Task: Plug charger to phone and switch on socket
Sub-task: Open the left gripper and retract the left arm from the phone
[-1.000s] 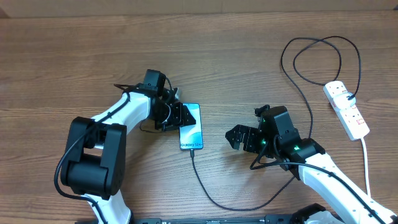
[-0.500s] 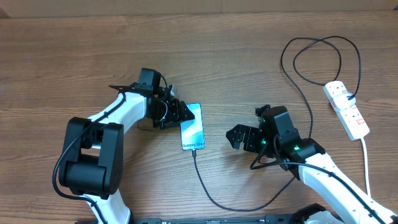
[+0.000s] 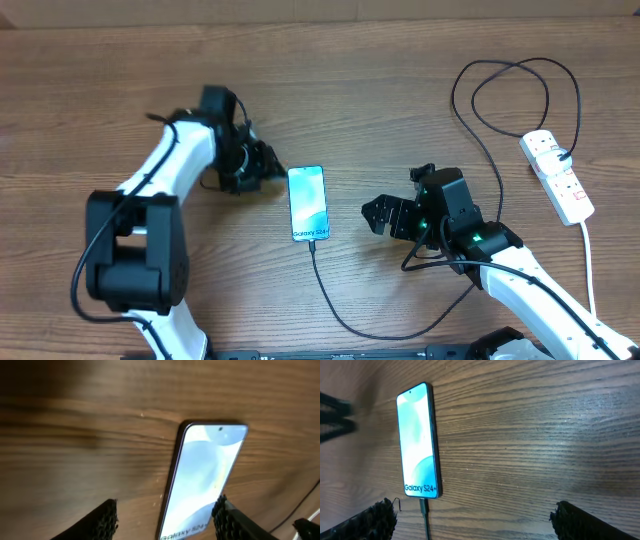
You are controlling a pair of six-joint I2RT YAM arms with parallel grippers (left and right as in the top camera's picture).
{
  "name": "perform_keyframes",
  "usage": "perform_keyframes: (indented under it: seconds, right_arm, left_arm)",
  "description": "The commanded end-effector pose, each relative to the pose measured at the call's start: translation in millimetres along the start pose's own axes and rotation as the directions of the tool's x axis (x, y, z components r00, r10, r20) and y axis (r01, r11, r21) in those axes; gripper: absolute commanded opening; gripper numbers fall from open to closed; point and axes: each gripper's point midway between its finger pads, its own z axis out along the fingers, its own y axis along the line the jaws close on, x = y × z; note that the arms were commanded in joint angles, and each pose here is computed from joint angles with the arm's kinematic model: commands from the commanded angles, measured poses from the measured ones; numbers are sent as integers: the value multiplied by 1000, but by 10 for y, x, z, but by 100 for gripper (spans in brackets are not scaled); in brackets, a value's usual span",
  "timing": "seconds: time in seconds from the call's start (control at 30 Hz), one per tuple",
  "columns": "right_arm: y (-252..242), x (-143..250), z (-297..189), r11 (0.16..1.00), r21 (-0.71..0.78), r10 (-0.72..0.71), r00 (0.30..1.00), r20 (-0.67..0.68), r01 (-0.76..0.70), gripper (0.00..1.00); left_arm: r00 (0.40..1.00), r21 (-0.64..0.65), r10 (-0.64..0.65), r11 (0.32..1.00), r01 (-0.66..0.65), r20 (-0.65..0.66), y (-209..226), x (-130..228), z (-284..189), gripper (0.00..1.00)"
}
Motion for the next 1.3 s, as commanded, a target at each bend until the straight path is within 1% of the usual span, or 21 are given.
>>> perform_keyframes:
  seconds: [0.0,0.13,0.2,0.3,0.53,0.73,0.9,1.0,1.1,1.13,1.17,1.23,1.27]
  right_arm:
    - [51,-103,-26,1000,-6,28,999,28,-28,100]
    - [45,-106,-26,1000,-3,27,999,30,-27,100]
    - [44,-104,-24,1000,-3,28,999,29,-28,100]
    - [38,-100,-16,1000,0,29,999,26,-29,100]
    - [-1,-76,45,999,13,35,999,10,-35,100]
    - [-30,-53,81,999,23,39,999,-4,-39,100]
    - [-31,-51,82,999,23,40,999,-5,-40,100]
    - [-26,-46,82,999,21,40,999,-8,-39,100]
    - [-29,-40,82,999,22,41,999,-10,-40,100]
    - [-29,-35,82,999,22,41,999,-12,-41,100]
    - [-24,-28,82,999,18,41,999,-16,-41,93]
    - [-26,-24,82,999,19,42,999,-18,-41,79]
    - [-26,-24,82,999,19,42,999,-18,-41,69]
  left_arm:
    - [974,-63,113,993,-103,198,-188,-166,-716,57]
    - [932,-70,155,988,-139,329,-326,-19,-1286,57]
    - [904,-75,172,985,-155,390,-371,94,-1555,56]
    - [852,-109,193,981,-160,487,-367,303,-1965,56]
    - [719,-158,219,976,-152,659,-279,847,-2675,56]
    - [616,-154,220,975,-159,756,-195,1350,-3053,56]
    - [514,-166,212,977,-135,831,-34,1754,-3309,58]
    - [477,-165,189,982,-91,858,113,1968,-3380,60]
    - [462,-164,177,984,-68,869,231,2157,-3387,64]
    - [461,-168,177,984,-62,869,264,2202,-3380,67]
    - [460,-176,179,983,-49,870,310,2244,-3375,100]
    - [465,-199,181,980,-12,867,414,2295,-3361,100]
    - [469,-211,183,977,7,864,459,2305,-3354,100]
